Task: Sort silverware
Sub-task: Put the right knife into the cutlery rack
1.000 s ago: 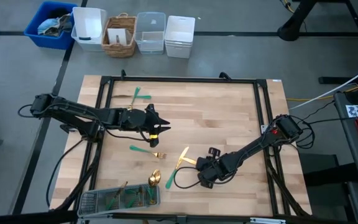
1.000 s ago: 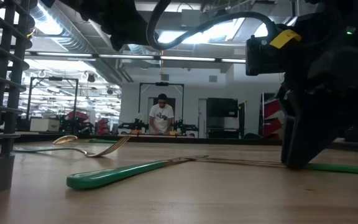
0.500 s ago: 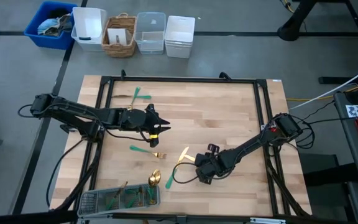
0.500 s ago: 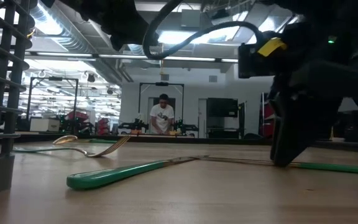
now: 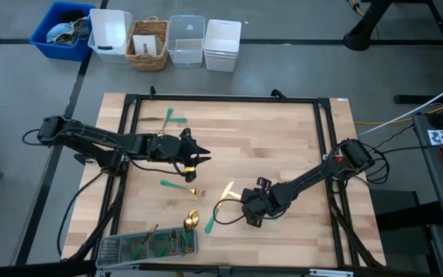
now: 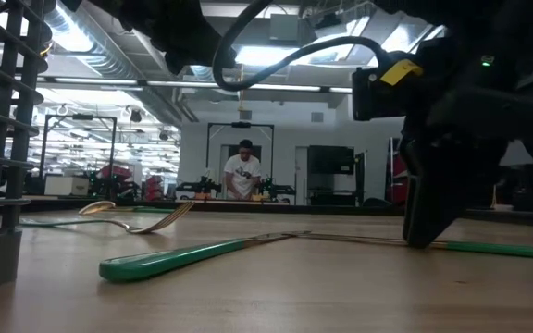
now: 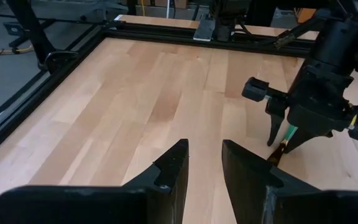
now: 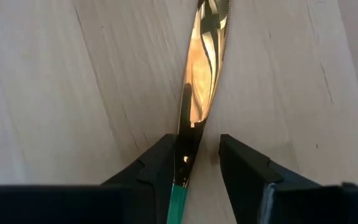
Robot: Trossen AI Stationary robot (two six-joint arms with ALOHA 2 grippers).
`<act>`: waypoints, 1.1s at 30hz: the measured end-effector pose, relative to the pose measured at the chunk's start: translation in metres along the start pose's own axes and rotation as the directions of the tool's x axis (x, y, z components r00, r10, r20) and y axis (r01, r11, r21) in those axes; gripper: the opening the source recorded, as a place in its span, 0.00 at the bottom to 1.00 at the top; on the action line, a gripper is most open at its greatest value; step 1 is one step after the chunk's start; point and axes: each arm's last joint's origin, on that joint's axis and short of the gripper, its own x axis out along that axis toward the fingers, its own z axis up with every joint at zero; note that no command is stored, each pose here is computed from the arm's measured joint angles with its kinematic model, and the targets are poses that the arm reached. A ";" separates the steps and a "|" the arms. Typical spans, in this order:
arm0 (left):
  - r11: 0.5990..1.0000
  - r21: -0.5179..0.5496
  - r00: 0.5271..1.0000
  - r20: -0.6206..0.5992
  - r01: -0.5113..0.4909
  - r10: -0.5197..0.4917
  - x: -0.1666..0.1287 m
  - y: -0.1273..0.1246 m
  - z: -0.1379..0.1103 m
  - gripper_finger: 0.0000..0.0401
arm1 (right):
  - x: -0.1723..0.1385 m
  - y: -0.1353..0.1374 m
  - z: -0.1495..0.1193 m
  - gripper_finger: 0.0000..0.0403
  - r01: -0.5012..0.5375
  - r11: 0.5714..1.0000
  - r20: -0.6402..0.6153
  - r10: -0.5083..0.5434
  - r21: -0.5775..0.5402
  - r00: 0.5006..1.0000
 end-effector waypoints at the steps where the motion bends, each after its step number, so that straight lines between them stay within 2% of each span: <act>1: 1.000 0.000 1.000 0.000 0.000 0.000 0.000 0.000 0.000 0.22 | 0.000 -0.001 0.001 0.31 -0.002 1.000 -0.001 0.002 0.003 1.000; 10: 1.000 0.000 1.000 0.000 0.000 0.000 0.000 0.000 0.000 0.22 | 0.002 -0.005 0.005 0.12 -0.025 1.000 -0.017 0.025 0.016 1.000; 15: 1.000 -0.001 1.000 0.001 0.000 0.000 0.000 0.000 0.000 0.22 | 0.003 -0.005 0.007 0.06 -0.025 1.000 0.002 0.025 0.012 1.000; 26: 1.000 -0.001 1.000 0.001 0.000 0.000 0.000 0.000 0.000 0.22 | 0.003 -0.004 0.008 0.06 -0.010 1.000 0.037 0.011 -0.028 0.999; 29: 1.000 -0.001 1.000 0.001 0.000 0.000 0.000 0.000 0.000 0.22 | 0.004 -0.005 0.009 0.10 -0.002 1.000 0.042 0.003 -0.028 0.999; 33: 1.000 -0.001 1.000 0.001 0.000 0.000 0.000 0.000 0.000 0.22 | 0.002 -0.004 0.010 0.19 0.006 1.000 0.034 -0.005 -0.030 0.999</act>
